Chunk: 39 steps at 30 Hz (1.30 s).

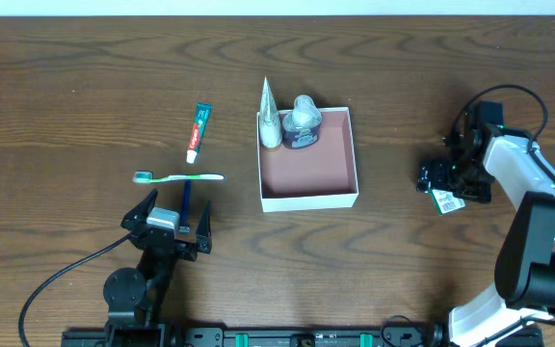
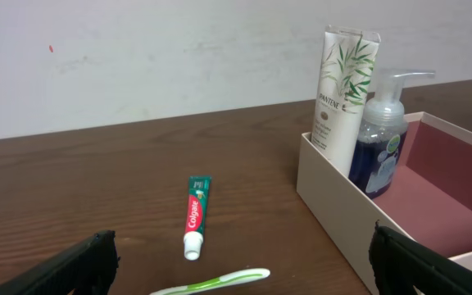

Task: Pack container
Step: 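Move the right gripper down over the white soap bar, then grasp the green-wrapped soap bar and lift it toward the box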

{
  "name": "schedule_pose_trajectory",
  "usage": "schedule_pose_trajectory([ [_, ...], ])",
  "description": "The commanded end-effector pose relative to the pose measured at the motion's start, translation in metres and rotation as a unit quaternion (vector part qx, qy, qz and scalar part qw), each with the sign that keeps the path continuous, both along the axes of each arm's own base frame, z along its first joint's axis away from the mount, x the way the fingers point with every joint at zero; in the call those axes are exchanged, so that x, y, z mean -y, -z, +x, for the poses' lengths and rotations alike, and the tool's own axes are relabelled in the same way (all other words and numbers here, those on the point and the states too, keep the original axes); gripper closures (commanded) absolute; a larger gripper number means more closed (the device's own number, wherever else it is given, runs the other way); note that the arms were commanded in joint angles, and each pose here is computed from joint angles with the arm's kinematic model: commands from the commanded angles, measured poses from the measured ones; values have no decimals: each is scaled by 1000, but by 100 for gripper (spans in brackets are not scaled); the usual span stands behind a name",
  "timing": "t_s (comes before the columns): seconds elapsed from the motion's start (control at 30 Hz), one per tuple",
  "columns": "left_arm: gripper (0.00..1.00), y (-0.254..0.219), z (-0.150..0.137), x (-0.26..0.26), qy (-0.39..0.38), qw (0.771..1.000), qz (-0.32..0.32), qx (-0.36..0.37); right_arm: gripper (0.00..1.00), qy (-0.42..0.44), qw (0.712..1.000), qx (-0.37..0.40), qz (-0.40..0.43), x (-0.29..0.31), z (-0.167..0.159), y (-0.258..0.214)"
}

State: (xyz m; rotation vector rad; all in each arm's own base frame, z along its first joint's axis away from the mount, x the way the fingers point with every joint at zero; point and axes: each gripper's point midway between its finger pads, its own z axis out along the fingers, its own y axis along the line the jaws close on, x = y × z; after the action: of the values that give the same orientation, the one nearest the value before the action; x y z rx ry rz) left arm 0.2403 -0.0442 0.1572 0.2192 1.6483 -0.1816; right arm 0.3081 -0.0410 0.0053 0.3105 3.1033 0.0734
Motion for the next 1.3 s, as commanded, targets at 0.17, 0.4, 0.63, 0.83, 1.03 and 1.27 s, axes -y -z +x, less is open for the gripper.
schedule_pose_trajectory([
  [0.17,2,17,-1,2,6,1000,-7,-28,21,-3,1000,-21,20,-6,-9,8],
  [0.4,2,17,-1,2,5,1000,-7,-28,47,4,999,-33,23,-7,-14,7],
  [0.63,2,17,-1,2,5,1000,-7,-28,61,5,1000,-18,23,-7,-7,8],
  [0.83,2,17,-1,2,5,1000,-7,-28,65,3,999,10,46,-14,11,-3],
  [1.03,2,17,-1,2,6,1000,-7,-28,68,-23,996,31,76,-29,34,-38],
  [1.27,2,17,-1,2,6,1000,-7,-28,65,-113,977,91,157,-91,68,-105],
])
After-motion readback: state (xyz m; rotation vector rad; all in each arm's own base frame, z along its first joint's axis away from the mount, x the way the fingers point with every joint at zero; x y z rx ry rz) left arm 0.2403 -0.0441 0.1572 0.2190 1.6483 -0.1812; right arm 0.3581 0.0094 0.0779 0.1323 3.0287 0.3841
